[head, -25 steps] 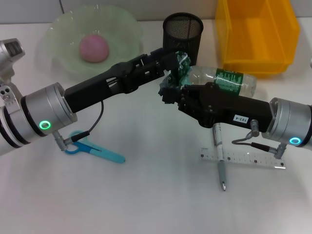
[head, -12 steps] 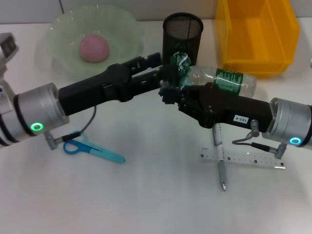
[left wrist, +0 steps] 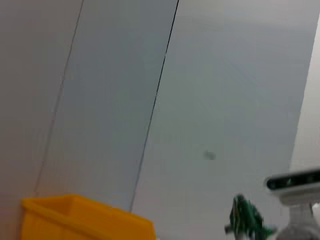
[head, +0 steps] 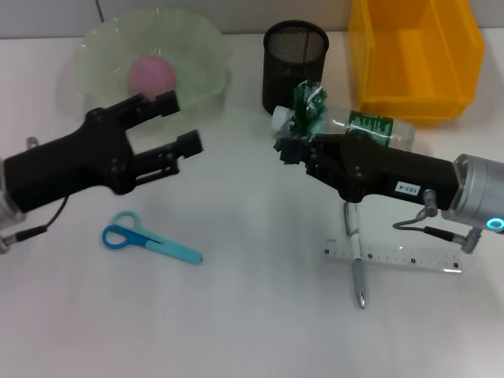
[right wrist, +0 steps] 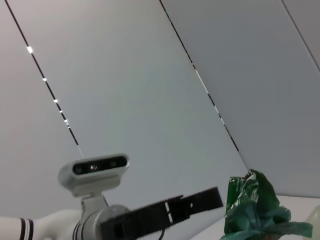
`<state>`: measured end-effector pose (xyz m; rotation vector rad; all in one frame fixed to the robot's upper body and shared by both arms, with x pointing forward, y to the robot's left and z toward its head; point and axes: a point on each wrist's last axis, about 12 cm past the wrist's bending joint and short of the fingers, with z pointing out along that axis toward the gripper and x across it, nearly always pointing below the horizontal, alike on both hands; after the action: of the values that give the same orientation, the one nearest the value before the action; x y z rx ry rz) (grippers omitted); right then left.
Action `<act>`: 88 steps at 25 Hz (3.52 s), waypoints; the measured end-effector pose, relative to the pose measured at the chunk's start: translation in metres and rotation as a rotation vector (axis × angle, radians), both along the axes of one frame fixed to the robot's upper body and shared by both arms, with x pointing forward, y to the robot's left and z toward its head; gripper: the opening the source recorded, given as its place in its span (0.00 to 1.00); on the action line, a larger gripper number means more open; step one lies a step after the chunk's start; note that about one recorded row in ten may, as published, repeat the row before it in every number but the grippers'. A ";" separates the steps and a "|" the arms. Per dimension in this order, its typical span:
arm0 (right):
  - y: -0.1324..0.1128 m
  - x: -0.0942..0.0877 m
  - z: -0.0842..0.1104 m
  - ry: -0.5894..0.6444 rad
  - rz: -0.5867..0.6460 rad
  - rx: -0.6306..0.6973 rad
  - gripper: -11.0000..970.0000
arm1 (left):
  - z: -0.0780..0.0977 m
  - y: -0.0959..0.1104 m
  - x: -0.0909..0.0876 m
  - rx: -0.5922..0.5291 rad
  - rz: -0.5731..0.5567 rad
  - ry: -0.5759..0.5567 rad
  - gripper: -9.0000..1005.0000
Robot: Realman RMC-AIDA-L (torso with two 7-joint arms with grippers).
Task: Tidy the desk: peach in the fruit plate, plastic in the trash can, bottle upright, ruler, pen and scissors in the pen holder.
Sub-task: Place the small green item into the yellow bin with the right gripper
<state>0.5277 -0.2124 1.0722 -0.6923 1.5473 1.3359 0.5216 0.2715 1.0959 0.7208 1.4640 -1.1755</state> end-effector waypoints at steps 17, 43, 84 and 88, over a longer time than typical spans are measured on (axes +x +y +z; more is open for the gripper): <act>-0.007 0.004 0.006 -0.001 -0.001 -0.011 0.05 | -0.070 0.008 -0.051 0.284 0.113 -0.118 0.78; -0.084 0.060 0.029 -0.195 -0.613 -0.120 0.04 | -0.071 0.004 -0.047 0.294 0.124 -0.120 0.78; -0.062 0.110 0.017 -0.187 -0.824 -0.361 0.64 | -0.070 0.005 -0.045 0.287 0.132 -0.117 0.78; -0.062 0.110 0.017 -0.187 -0.824 -0.360 0.73 | -0.069 0.004 -0.044 0.287 0.132 -0.119 0.78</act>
<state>0.6381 -0.2747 1.0895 -0.3029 1.6625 0.3773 0.4774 0.2758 1.0265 0.8601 1.5709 -0.8165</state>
